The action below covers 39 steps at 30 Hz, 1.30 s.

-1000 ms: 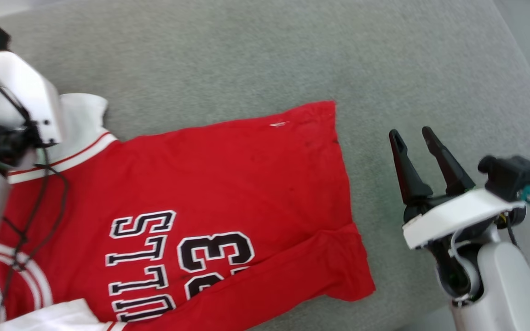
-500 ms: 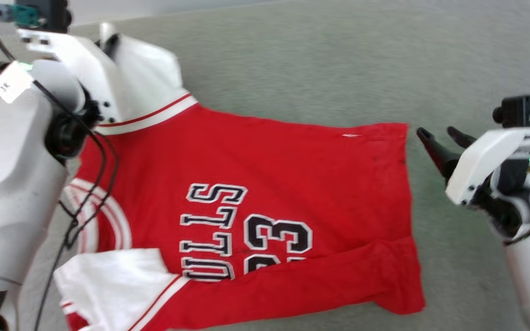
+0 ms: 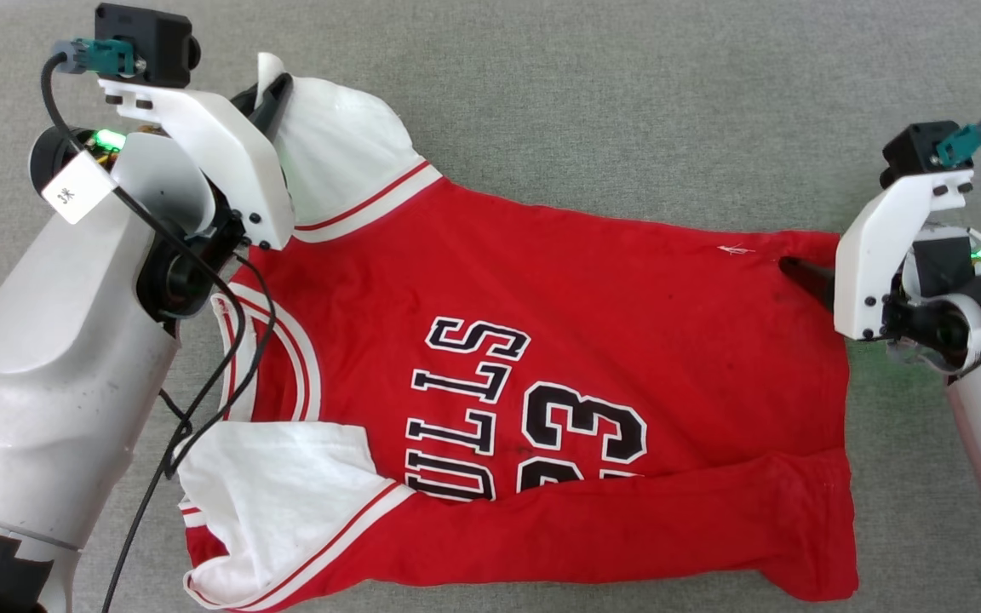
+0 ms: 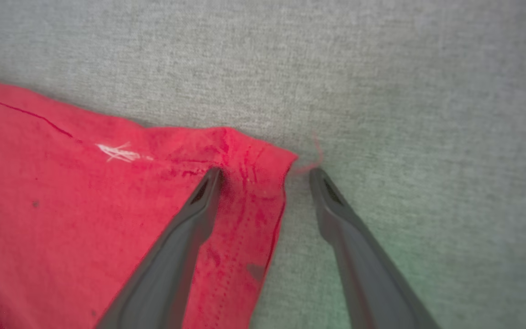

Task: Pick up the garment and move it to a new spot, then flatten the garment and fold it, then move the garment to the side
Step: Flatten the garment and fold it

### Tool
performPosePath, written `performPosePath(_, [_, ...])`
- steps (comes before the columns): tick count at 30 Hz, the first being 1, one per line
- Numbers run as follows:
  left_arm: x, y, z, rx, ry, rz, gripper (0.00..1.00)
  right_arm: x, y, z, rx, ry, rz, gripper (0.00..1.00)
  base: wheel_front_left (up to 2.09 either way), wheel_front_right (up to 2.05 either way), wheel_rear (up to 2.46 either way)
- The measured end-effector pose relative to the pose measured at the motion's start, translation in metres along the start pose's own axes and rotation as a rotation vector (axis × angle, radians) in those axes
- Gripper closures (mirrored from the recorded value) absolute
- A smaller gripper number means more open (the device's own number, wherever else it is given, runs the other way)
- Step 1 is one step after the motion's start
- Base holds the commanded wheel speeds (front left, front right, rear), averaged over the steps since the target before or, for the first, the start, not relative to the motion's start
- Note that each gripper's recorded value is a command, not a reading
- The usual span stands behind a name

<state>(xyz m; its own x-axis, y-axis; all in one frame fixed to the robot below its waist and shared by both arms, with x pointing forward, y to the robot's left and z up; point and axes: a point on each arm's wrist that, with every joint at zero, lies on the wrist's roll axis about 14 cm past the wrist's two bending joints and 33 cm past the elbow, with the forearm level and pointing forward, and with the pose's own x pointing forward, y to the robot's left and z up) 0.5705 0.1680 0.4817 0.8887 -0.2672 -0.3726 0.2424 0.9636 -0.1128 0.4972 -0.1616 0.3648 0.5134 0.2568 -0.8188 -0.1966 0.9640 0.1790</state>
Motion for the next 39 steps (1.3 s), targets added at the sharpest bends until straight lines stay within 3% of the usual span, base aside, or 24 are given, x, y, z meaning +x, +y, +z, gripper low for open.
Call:
performPosePath(1, [0.0, 0.0, -0.001, -0.002, 0.001, 0.001, 1.0, 0.002, 0.001, -0.002, -0.01, 0.032, 0.0, 0.24, 0.0, 0.0, 0.0])
performPosePath(2, [0.0, 0.0, -0.002, -0.007, 0.001, -0.001, 1.0, 0.003, 0.001, -0.003, -0.016, 0.058, -0.001, 0.68, 0.0, 0.0, 0.0])
performPosePath(3, [0.0, 0.0, -0.003, -0.01, 0.0, -0.001, 1.0, 0.004, 0.001, -0.004, -0.017, 0.077, -0.002, 1.0, 0.0, 0.0, 0.0])
performPosePath(8, [-0.002, 0.0, -0.005, -0.016, 0.001, -0.001, 1.0, 0.001, 0.002, -0.002, -0.021, 0.09, -0.002, 1.0, 0.0, 0.0, 0.0])
performPosePath(15, [-0.027, 0.0, -0.008, -0.112, -0.038, -0.006, 1.0, -0.031, 0.009, 0.041, -0.051, -0.117, 0.0, 1.0, 0.0, 0.0, 0.0])
performPosePath(18, [-0.045, 0.006, -0.014, -0.144, -0.057, 0.017, 1.0, -0.047, 0.014, 0.04, -0.058, -0.176, 0.009, 1.0, 0.0, 0.0, 0.0])
performPosePath(25, [-0.092, 0.005, -0.047, -0.21, -0.069, 0.062, 1.0, -0.075, 0.023, 0.006, -0.031, -0.244, 0.031, 1.0, 0.0, 0.0, 0.0])
performPosePath(39, [-0.169, -0.018, -0.152, -0.341, 0.117, 0.129, 1.0, -0.094, 0.031, -0.097, 0.139, -0.211, 0.056, 1.0, 0.0, 0.0, 0.0])
